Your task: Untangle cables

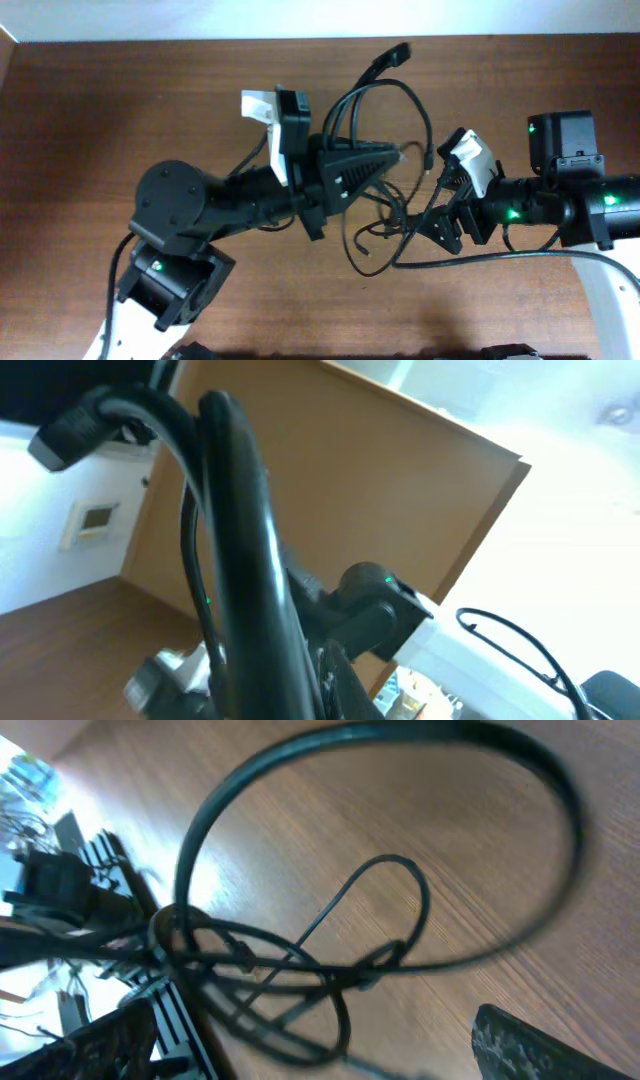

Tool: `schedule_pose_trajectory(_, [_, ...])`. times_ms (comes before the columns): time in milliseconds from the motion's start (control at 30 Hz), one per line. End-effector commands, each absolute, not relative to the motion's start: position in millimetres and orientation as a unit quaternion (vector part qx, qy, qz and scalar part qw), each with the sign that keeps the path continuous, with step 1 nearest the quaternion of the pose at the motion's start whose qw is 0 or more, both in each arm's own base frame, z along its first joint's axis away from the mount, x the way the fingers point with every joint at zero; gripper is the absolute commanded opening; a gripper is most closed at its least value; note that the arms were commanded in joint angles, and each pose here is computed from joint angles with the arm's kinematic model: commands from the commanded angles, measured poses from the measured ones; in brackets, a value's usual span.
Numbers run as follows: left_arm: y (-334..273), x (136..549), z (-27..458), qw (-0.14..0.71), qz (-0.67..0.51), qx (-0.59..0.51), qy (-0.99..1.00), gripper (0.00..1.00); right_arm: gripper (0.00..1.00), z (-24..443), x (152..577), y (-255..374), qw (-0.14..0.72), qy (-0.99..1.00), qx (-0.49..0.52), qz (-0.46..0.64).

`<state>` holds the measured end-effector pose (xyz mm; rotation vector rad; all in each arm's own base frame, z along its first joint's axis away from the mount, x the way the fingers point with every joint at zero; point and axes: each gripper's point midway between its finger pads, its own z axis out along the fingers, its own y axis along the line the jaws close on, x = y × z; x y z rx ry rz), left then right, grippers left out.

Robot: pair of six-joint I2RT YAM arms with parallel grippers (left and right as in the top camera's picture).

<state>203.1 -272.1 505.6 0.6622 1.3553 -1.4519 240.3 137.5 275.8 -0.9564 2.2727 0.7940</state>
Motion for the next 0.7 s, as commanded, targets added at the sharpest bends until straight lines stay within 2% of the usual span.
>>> schedule_pose_trajectory(0, [-273.1, 189.6, 525.9, 0.519, -0.609, 0.289, 0.526, 0.00, 0.99, 264.6, 245.8, 134.4, 0.254, 0.856, -0.364, 0.267])
schedule_pose_trajectory(233, [-272.4, 186.4, 529.5, 0.507, -0.623, 0.282, 0.524, 0.00, 1.00, 240.3, 261.6, 134.5, 0.214, 0.871, -0.351, 0.267])
schedule_pose_trajectory(400, [-286.2, 179.8, 522.4, 0.484, -0.634, 0.291, 0.528, 0.00, 1.00, 242.1, 292.8, 140.8, 0.239, 0.881, -0.295, 0.282])
schedule_pose_trajectory(667, [-290.0, 181.6, 521.1, 0.483, -0.635, 0.290, 0.528, 0.00, 1.00, 253.1, 293.3, 152.5, 0.251, 0.864, -0.296, 0.322])
